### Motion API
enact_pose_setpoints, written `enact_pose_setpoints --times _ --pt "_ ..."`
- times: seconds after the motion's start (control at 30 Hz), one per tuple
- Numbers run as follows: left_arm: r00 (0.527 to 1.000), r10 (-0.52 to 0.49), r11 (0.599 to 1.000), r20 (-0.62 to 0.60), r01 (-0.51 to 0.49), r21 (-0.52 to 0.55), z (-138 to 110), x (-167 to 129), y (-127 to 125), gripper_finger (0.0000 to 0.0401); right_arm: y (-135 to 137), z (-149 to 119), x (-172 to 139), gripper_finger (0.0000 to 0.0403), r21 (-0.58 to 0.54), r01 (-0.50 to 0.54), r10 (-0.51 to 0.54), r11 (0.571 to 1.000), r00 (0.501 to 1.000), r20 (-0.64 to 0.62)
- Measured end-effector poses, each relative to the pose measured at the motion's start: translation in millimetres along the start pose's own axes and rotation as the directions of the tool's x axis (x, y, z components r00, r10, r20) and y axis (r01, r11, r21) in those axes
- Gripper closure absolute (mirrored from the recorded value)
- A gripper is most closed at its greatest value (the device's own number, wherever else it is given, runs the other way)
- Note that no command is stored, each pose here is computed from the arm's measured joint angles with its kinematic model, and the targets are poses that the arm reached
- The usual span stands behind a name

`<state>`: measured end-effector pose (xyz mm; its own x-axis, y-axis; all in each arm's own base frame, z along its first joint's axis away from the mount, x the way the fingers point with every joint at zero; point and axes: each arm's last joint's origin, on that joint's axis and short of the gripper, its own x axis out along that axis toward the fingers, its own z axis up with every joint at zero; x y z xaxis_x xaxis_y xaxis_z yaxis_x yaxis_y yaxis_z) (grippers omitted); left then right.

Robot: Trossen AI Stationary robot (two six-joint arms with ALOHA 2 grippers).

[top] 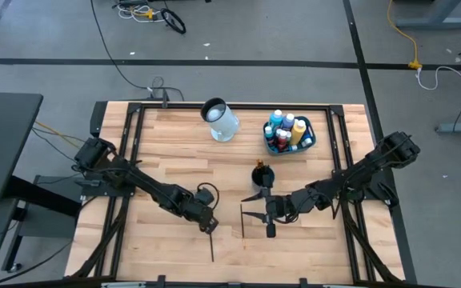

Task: Pick & Place Paint Supplies
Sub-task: Put the silver paintbrush into the blue cup

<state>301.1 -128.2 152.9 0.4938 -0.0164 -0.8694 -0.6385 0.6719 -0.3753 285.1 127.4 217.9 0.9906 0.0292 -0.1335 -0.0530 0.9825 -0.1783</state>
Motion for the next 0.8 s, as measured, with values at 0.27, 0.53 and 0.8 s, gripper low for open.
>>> enact_pose_setpoints --times 0.27,0.53,0.8 --pt "0.998 -0.002 0.943 -0.063 0.023 0.333 0.0 0.4 2.1 0.0362 1.7 -0.3 -0.1 0.0234 0.005 -0.058 0.058 0.998 0.998 0.002" --pt "0.989 -0.03 0.882 -0.142 0.093 0.461 3.1 1.2 3.7 0.0334 2.4 -1.2 -0.1 0.0234 -0.002 -0.078 0.078 0.997 0.997 -0.005" --pt "0.997 -0.015 0.5 -0.069 0.067 0.863 0.7 0.5 1.3 0.0244 2.5 -2.4 -0.1 0.0234 -0.008 -0.079 0.079 0.997 0.997 -0.017"
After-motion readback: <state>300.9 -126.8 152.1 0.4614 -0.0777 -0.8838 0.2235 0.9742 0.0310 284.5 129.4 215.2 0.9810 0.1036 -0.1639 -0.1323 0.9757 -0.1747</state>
